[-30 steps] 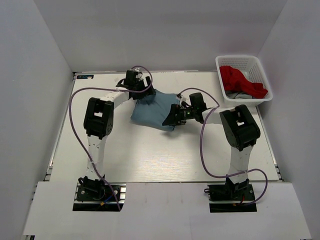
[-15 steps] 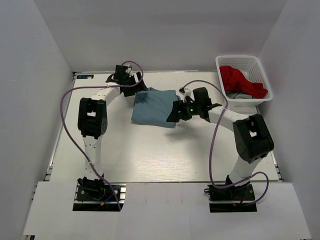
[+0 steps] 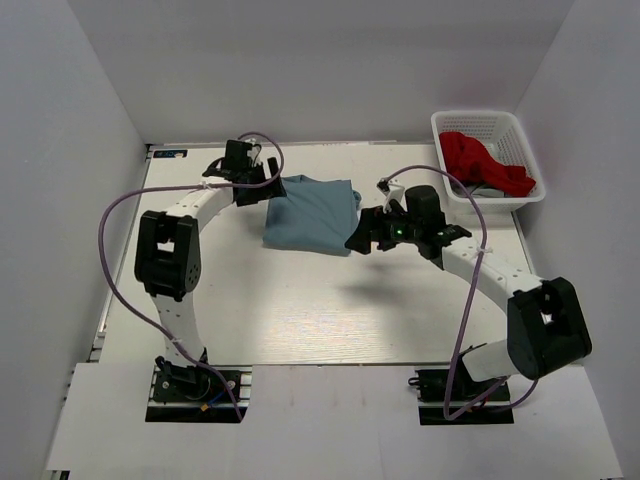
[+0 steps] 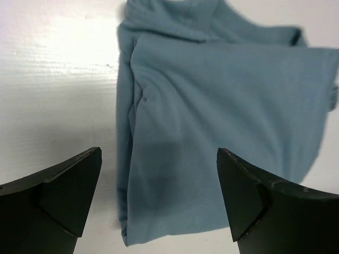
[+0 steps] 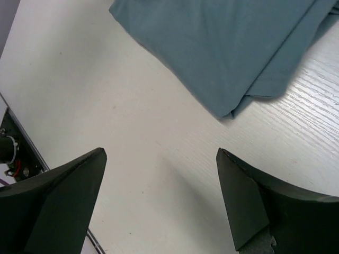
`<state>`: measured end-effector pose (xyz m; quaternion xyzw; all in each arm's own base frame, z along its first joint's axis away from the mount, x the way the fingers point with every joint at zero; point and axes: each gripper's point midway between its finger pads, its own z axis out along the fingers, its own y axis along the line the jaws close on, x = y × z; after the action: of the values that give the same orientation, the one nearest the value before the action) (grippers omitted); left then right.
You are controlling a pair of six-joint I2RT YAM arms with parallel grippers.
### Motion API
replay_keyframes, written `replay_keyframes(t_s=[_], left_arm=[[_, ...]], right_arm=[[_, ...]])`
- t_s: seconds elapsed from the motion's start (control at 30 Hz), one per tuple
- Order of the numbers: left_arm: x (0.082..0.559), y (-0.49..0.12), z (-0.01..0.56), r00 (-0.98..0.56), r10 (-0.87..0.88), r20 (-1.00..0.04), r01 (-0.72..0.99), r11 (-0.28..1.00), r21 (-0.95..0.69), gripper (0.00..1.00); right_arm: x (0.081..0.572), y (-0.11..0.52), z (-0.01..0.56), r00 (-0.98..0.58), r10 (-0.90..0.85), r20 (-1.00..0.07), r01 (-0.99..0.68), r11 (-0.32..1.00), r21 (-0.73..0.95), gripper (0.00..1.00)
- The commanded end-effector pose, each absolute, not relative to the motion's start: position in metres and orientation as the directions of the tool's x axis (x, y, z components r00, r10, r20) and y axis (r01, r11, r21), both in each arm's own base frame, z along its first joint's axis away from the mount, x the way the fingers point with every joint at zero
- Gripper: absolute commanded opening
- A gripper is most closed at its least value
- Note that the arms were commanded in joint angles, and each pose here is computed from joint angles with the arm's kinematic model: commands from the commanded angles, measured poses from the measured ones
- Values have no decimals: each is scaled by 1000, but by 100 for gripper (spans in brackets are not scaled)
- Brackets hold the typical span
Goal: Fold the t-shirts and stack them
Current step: Put the neatly folded tshirt into the corner of the board with the left arm
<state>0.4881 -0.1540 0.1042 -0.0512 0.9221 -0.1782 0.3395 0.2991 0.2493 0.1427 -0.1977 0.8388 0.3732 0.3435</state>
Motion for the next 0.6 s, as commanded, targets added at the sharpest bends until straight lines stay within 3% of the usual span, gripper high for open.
replay_keyframes(t_s=[0.0, 0.1, 0.27, 0.3, 0.33, 0.4, 0.43, 0.47, 0.57], left_arm=[[477, -153, 76, -803, -147, -577, 43, 952, -303, 100], [480, -151, 53, -821, -124, -557, 26, 967, -254, 100], [478, -157, 24, -857, -43, -513, 72, 977, -201, 80], [474, -163, 17, -864, -13, -503, 100, 975, -197, 74], [478, -163, 16, -858, 2, -513, 104, 980, -169, 55], [475, -159, 10, -875, 45, -482, 123, 983, -133, 38], [474, -156, 10, -881, 57, -469, 127, 985, -118, 23], [473, -151, 8, -883, 70, -465, 126, 988, -90, 0], [480, -138, 26, -857, 82, -509, 106, 994, -18, 0]], right_arm=[[305, 242, 157, -651, -40, -758, -575, 679, 457, 90], [299, 239, 154, -667, -46, -744, -564, 684, 463, 90], [298, 225, 147, -655, -69, -752, -549, 728, 411, 90], [301, 218, 143, -660, -66, -748, -516, 763, 388, 90], [301, 216, 142, -660, -72, -748, -512, 772, 377, 90], [302, 207, 134, -671, -73, -738, -477, 805, 354, 90], [305, 203, 136, -660, -67, -748, -466, 818, 338, 90], [304, 197, 128, -668, -68, -741, -446, 834, 325, 90], [307, 187, 125, -659, -58, -750, -411, 863, 293, 90]])
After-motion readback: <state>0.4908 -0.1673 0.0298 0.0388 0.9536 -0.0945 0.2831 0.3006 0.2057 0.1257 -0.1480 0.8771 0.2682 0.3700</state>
